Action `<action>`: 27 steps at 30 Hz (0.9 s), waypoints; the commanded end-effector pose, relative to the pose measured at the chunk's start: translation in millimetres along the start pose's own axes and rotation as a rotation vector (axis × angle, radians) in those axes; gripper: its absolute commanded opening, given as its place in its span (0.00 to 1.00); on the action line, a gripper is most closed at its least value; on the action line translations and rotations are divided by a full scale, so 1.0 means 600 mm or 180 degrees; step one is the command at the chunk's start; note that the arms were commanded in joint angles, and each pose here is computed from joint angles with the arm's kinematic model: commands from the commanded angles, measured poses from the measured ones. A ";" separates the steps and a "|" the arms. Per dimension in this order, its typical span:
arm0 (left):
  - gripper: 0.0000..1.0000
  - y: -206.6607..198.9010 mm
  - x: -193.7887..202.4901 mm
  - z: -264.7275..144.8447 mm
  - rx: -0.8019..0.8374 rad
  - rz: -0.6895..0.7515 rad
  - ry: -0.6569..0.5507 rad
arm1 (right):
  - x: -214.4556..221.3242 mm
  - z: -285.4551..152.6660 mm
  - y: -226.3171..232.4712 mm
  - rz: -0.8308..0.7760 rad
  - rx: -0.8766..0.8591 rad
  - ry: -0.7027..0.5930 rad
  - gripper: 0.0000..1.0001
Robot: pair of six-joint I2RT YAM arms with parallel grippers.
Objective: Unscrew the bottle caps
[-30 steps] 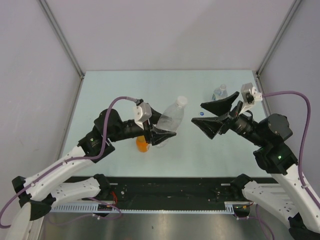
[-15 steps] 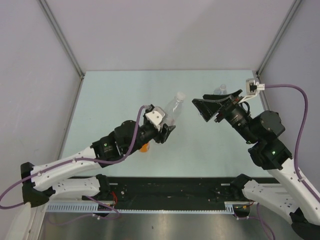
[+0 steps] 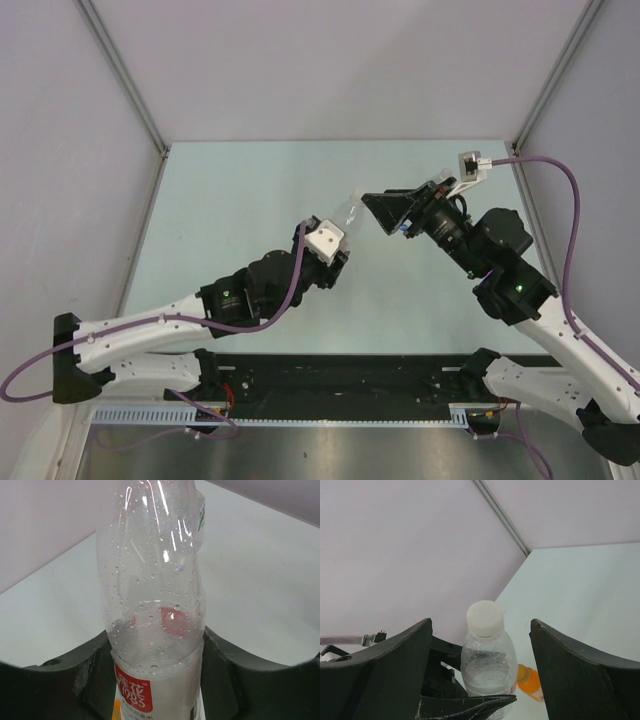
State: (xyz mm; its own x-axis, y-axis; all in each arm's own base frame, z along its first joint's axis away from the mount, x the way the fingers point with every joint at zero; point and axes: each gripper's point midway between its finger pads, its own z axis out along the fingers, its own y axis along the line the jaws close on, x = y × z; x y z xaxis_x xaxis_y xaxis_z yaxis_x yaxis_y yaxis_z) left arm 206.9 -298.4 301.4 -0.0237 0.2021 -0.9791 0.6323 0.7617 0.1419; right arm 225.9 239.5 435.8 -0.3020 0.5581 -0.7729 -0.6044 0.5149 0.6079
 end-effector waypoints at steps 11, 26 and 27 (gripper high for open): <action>0.00 -0.002 -0.019 -0.002 -0.0050 0.0068 -0.0065 | -0.018 0.019 0.022 0.0003 -0.0119 -0.0122 0.73; 0.00 -0.007 -0.017 -0.001 -0.0035 0.0089 -0.0055 | 0.004 0.030 0.012 -0.0009 -0.0082 0.0022 0.62; 0.00 -0.008 -0.018 -0.001 -0.0031 0.0094 -0.0056 | 0.005 0.031 0.011 -0.0009 -0.0072 0.0027 0.60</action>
State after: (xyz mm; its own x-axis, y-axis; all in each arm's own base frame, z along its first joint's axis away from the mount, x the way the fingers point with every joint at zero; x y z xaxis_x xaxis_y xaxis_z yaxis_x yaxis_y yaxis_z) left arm 203.6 -302.6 293.6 -0.0229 0.2360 -0.9715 0.6321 0.7563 0.1688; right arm 237.9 256.5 418.2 -0.3371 0.5241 -0.7821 -0.5895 0.5302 0.6094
